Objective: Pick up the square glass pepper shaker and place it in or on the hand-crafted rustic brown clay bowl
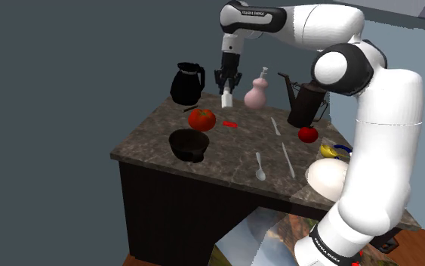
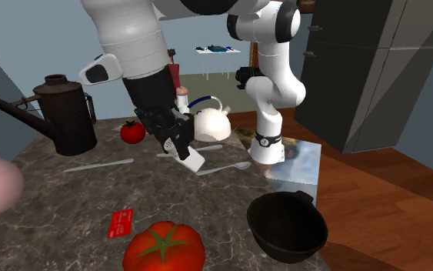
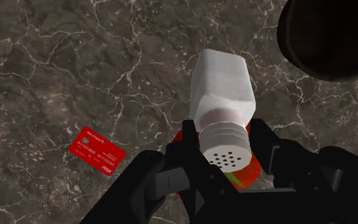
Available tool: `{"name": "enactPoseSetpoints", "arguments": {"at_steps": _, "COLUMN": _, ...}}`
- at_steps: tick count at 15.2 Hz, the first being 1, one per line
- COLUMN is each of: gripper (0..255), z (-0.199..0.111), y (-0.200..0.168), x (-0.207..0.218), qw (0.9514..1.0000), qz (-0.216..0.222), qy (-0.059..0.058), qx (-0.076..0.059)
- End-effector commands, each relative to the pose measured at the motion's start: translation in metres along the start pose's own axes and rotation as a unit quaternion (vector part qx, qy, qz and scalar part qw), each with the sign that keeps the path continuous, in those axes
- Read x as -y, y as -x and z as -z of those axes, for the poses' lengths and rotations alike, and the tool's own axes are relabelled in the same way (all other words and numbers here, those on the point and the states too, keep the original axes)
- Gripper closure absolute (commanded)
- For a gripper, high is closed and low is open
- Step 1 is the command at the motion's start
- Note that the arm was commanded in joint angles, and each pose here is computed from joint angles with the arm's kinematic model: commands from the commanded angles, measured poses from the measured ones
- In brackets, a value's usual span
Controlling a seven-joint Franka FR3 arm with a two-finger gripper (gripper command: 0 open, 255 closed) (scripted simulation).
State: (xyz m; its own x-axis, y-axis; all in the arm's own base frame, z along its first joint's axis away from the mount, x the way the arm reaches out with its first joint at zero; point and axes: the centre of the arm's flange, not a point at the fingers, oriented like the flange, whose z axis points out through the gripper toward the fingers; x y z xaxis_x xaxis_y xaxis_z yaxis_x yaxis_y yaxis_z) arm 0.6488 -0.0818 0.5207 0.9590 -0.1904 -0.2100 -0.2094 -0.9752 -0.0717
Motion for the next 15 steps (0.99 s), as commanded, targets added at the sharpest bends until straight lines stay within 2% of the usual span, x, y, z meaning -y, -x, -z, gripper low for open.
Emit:
{"name": "enactPoseSetpoints", "arguments": {"at_steps": 1, "gripper": 255, "z": -0.002, "y": 0.011, "x": 0.025, "qw": 1.0, "qz": -0.001, "qy": 0.0, "qx": 0.0}}
{"name": "enactPoseSetpoints", "arguments": {"at_steps": 15, "gripper": 255, "z": -0.02, "y": 0.094, "x": 0.189, "qw": 1.0, "qz": -0.001, "qy": 0.0, "qx": 0.0}}
